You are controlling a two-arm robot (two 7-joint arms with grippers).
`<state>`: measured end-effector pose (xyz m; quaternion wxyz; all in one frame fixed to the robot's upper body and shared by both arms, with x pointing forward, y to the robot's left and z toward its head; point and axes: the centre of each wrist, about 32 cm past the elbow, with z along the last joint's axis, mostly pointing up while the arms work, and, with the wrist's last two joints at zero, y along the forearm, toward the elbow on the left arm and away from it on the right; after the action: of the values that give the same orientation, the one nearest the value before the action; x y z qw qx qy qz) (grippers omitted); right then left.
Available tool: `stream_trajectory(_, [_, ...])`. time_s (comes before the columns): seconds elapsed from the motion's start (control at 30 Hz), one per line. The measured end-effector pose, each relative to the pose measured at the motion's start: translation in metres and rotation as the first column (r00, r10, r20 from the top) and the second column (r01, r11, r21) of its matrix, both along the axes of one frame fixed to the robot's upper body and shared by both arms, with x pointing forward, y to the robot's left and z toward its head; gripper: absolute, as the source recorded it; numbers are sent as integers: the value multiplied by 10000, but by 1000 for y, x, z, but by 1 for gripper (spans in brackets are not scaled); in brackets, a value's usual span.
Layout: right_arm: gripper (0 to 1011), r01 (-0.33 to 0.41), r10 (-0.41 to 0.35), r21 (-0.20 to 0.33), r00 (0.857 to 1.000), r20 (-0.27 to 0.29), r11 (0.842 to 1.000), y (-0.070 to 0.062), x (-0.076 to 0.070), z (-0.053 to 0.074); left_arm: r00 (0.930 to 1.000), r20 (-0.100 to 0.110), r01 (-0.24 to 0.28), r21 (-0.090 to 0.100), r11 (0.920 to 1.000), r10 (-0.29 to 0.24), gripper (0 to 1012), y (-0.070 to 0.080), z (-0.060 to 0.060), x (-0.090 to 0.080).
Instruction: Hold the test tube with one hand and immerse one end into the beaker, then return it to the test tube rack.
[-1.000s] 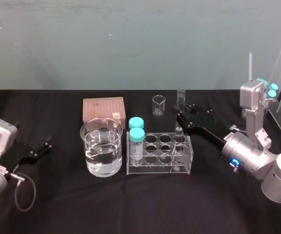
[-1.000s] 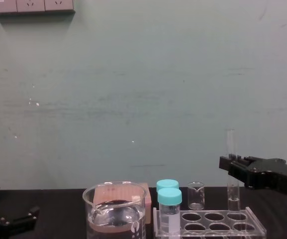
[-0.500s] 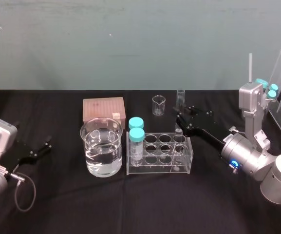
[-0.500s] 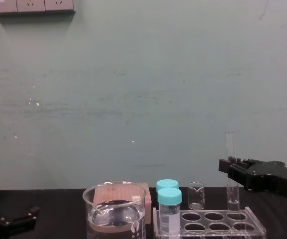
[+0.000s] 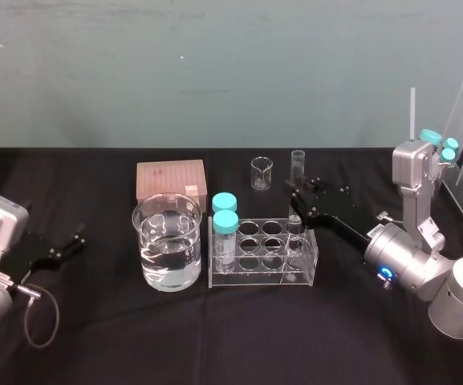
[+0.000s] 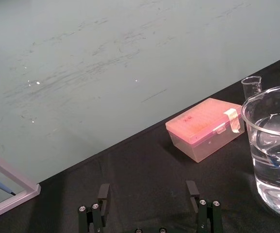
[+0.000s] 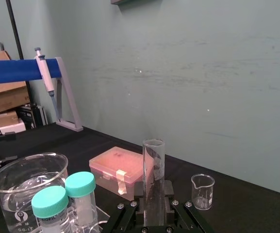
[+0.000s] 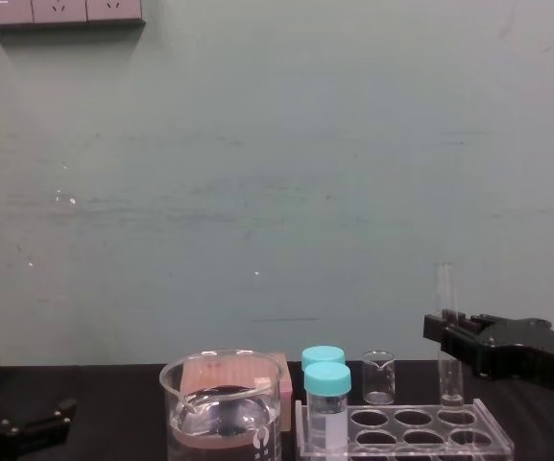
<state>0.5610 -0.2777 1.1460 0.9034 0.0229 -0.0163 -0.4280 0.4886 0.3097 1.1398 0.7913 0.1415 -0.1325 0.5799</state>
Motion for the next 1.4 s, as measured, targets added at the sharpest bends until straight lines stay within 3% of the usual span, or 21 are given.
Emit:
stream_trajectory(0.8, [228, -57, 58, -146, 10000, 18, 9999, 1, 3, 1, 10000, 0, 0, -1, 10000, 0, 1000, 0, 0, 0])
stream_trajectory(0.97, [336, -56, 56, -132, 10000, 20, 9999, 1, 3, 1, 10000, 1, 0, 0, 10000, 0, 1000, 0, 0, 0])
stream_trajectory(1.03, [438, -54, 55, -130, 10000, 20, 9999, 1, 2, 1, 10000, 0, 0, -1, 10000, 0, 1000, 0, 0, 0])
stream_trajectory(1.4, [771, -47, 47, -108, 10000, 12, 9999, 1, 2, 1, 10000, 0, 0, -1, 10000, 0, 1000, 0, 0, 0])
